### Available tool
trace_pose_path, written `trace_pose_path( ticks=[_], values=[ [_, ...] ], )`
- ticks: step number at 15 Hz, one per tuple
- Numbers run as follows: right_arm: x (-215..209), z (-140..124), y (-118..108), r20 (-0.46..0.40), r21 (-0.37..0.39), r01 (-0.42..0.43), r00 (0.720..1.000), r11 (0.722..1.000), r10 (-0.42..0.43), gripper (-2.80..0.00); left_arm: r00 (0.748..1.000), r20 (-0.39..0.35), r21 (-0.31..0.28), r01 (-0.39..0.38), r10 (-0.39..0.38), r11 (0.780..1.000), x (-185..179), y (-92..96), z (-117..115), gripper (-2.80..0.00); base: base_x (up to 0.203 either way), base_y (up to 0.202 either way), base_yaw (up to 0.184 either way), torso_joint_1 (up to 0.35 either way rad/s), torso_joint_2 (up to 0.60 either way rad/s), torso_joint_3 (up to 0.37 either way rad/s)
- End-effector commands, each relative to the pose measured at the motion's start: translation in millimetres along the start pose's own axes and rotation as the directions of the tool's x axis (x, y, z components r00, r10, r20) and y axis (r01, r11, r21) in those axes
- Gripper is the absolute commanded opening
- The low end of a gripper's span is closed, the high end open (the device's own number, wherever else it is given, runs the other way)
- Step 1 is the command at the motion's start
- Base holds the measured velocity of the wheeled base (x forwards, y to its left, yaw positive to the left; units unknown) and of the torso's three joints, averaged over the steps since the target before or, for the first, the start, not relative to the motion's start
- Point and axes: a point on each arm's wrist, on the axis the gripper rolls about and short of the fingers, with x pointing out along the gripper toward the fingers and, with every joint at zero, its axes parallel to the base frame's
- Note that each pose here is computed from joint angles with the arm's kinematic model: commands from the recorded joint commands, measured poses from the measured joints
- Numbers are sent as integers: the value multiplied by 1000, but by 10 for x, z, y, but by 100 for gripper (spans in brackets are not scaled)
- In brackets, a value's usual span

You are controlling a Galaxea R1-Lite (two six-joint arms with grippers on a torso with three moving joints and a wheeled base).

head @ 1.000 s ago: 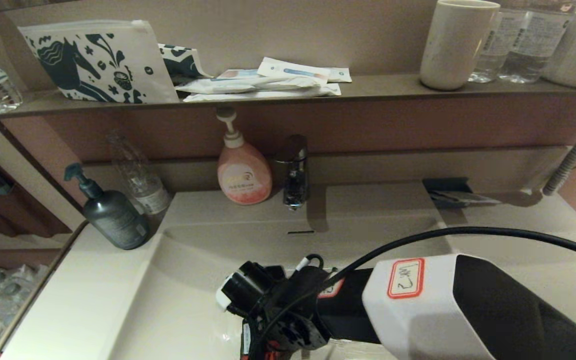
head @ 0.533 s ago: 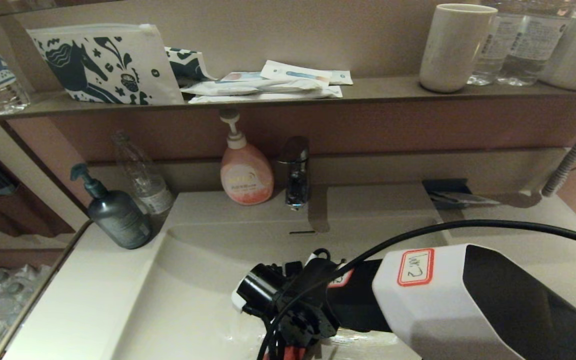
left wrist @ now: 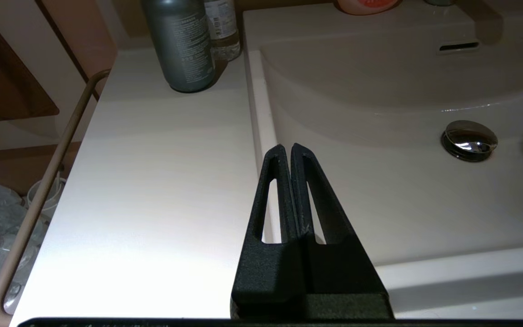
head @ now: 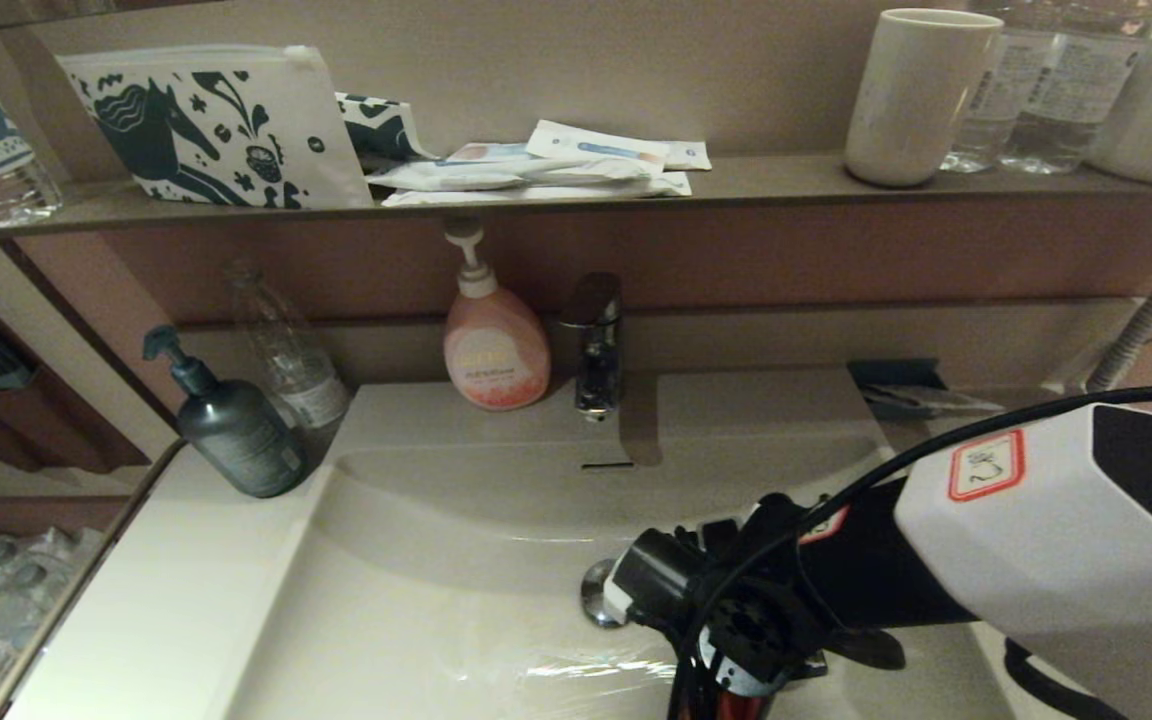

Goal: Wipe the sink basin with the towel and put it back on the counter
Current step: Wipe the sink

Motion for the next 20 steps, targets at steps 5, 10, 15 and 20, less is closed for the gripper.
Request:
trace_pose_path(
  ticks=[5, 10, 15, 20],
  values=[
    [-615, -90, -680, 68, 89, -88, 994, 992, 82, -280, 1000, -1, 0, 0, 0, 1000, 1, 0, 1, -280, 0, 0, 0, 6, 4, 0],
    [-1113, -201, -1145, 117, 184, -152, 984, 971, 132, -280, 1000, -1, 0, 0, 0, 1000, 1, 0, 1, -280, 0, 0, 0, 0, 0, 0],
    [-1461, -301, -1577, 169, 249, -198, 973, 948, 159, -280, 1000, -1, 0, 1, -1, 1000, 1, 0, 1, -280, 0, 0, 0, 0, 0, 0],
    [-1756, -314, -1894, 239, 304, -257, 953, 917, 187, -280, 1000, -1, 0, 0, 0, 1000, 1, 0, 1, -280, 0, 0, 0, 0, 0, 0]
  ],
)
